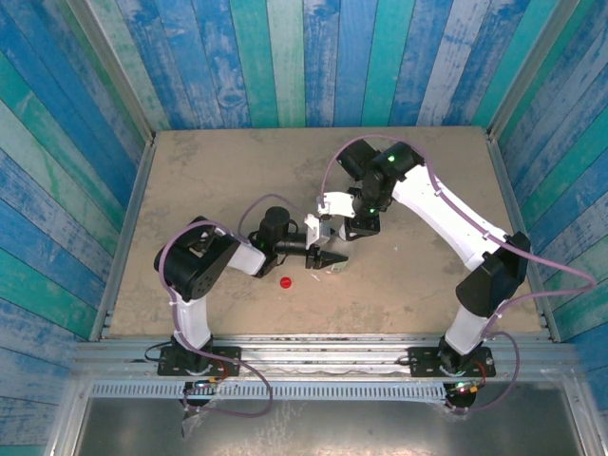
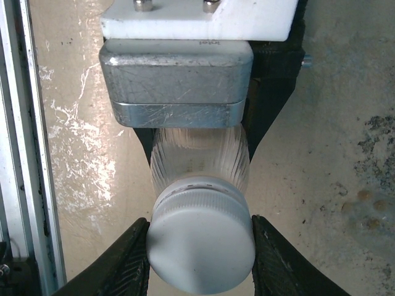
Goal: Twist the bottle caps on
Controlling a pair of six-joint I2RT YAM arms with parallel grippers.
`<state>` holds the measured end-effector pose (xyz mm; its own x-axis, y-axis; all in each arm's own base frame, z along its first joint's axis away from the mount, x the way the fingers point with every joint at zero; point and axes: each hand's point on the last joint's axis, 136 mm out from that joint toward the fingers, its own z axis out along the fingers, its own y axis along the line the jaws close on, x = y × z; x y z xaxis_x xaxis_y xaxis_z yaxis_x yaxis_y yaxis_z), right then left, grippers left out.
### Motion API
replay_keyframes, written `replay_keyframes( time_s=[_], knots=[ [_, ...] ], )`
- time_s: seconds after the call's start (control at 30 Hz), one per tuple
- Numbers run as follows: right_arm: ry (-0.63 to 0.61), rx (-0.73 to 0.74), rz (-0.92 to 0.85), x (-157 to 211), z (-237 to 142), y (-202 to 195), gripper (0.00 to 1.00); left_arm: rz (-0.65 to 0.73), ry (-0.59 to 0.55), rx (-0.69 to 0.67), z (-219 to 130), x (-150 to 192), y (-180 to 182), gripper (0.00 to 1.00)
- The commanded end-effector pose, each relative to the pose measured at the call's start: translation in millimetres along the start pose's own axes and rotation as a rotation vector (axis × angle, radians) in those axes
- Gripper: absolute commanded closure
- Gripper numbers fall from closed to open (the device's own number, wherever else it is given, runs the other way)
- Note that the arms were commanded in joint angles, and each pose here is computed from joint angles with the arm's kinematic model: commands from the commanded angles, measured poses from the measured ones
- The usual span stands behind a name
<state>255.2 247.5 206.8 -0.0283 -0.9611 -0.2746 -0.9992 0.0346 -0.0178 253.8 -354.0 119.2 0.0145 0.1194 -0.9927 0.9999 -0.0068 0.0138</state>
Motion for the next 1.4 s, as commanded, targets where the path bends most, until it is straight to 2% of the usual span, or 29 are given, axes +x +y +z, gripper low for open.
replay_keyframes(
  time_s=[0.0, 0.17, 0.27, 0.43, 0.53, 0.6, 0.67, 0.73, 0.8, 1.03, 1.13, 1.37],
  knots=[
    [-0.018, -0.012, 0.115, -3.8, -5.4, 6.7, 0.70, -0.061, 0.061, -0.131, -8.4, 12.2, 9.3, 0.46],
    [-0.067, 0.012, 0.394, -9.0, -8.3, 4.0, 0.83, 0.005, 0.031, -0.382, -27.2, -5.7, 42.8, 0.46],
    [-0.079, 0.061, 0.643, -2.3, -3.8, -2.1, 0.86, 0.032, 0.042, -0.460, -33.2, -8.5, 54.0, 0.47],
    [-0.065, 0.057, 1.090, 7.3, 3.8, 1.8, 0.88, 0.056, 0.088, -0.466, -27.3, -0.6, 56.6, 0.47],
    [-0.072, 0.069, 1.152, 6.9, 7.8, 7.3, 0.83, 0.056, 0.096, -0.439, -22.7, 3.9, 52.4, 0.47],
    [-0.085, 0.093, 1.117, 7.5, 4.2, 5.5, 0.74, 0.054, 0.099, -0.409, -20.9, 5.6, 47.5, 0.47],
    [-0.108, 0.119, 1.037, 6.2, -4.8, 1.2, 0.51, 0.053, 0.096, -0.372, -19.2, 6.3, 40.4, 0.47],
    [-0.139, 0.136, 0.888, 0.8, -17.4, -0.2, 0.34, 0.051, 0.096, -0.334, -17.8, 7.0, 32.5, 0.47],
    [-0.166, 0.162, 0.715, -3.3, -30.5, -0.3, 0.27, 0.054, 0.097, -0.285, -15.8, 7.3, 24.0, 0.46],
    [-0.204, 0.099, 0.051, -1.6, -40.3, 43.0, 0.25, 0.039, 0.129, -0.071, -9.7, 17.7, -12.3, 0.46],
    [-0.209, 0.074, -0.066, -2.8, -41.7, 51.2, 0.27, 0.028, 0.140, -0.004, -8.8, 20.9, -23.2, 0.46],
    [-0.128, 0.039, -0.127, -1.5, -32.7, 43.9, 0.33, 0.015, 0.161, 0.035, -6.6, 26.5, -26.5, 0.46]
  ],
)
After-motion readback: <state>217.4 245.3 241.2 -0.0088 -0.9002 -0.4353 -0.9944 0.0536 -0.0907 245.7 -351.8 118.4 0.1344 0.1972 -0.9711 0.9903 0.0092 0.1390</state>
